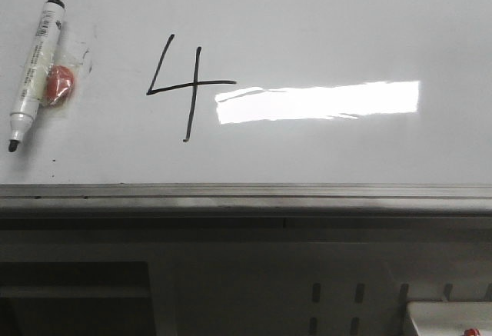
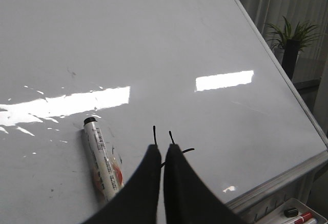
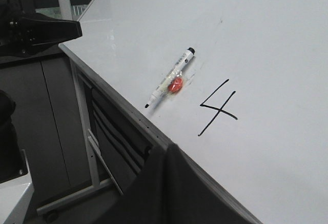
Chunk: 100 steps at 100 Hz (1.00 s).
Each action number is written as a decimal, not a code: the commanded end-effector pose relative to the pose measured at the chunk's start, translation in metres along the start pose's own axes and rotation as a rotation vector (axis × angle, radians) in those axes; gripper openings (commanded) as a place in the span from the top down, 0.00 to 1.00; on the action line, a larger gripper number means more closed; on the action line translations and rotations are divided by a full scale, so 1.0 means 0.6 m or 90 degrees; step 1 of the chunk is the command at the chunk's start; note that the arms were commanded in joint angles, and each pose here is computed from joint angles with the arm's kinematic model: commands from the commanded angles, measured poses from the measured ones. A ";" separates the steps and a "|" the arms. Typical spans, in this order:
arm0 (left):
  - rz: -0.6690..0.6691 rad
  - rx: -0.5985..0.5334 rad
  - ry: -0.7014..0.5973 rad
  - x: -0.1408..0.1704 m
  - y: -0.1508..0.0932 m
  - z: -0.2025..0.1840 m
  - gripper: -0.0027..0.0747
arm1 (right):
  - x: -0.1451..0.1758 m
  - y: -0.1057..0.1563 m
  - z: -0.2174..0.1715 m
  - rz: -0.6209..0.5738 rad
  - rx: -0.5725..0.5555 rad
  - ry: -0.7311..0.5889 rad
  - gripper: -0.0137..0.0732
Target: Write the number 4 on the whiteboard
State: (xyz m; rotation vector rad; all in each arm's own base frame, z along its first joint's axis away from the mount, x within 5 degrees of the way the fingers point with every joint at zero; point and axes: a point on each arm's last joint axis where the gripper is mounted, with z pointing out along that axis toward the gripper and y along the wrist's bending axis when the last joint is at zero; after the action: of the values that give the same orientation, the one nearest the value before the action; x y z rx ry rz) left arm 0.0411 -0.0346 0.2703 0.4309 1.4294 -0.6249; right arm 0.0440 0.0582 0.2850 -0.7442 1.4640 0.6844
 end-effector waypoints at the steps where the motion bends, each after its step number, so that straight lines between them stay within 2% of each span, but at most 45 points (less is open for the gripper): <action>1: 0.002 -0.008 -0.052 -0.023 0.001 -0.001 0.99 | -0.019 -0.003 -0.009 -0.010 0.016 -0.066 0.92; 58: 0.002 -0.008 -0.052 -0.023 0.001 -0.001 0.99 | -0.018 -0.003 -0.009 -0.010 0.016 -0.067 0.92; 65: 0.056 -0.014 -0.050 -0.023 0.002 -0.001 0.99 | -0.018 -0.003 -0.009 -0.010 0.016 -0.067 0.92; 72: 0.135 -0.039 -0.050 -0.024 0.005 -0.001 0.99 | -0.018 -0.003 -0.009 -0.010 0.016 -0.067 0.92; 86: 0.104 -0.111 -0.039 -0.013 0.016 0.000 0.99 | -0.018 -0.003 -0.009 -0.010 0.016 -0.067 0.92; 100: 0.156 -0.218 -0.004 0.013 0.035 -0.002 0.99 | -0.018 -0.003 -0.009 -0.010 0.016 -0.067 0.92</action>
State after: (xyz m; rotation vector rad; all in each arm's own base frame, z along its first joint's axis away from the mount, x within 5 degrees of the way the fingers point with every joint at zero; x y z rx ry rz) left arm 0.0518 -0.0234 0.2548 0.3791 1.4695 -0.2691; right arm 0.0408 0.0545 0.2819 -0.7367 1.4466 0.6885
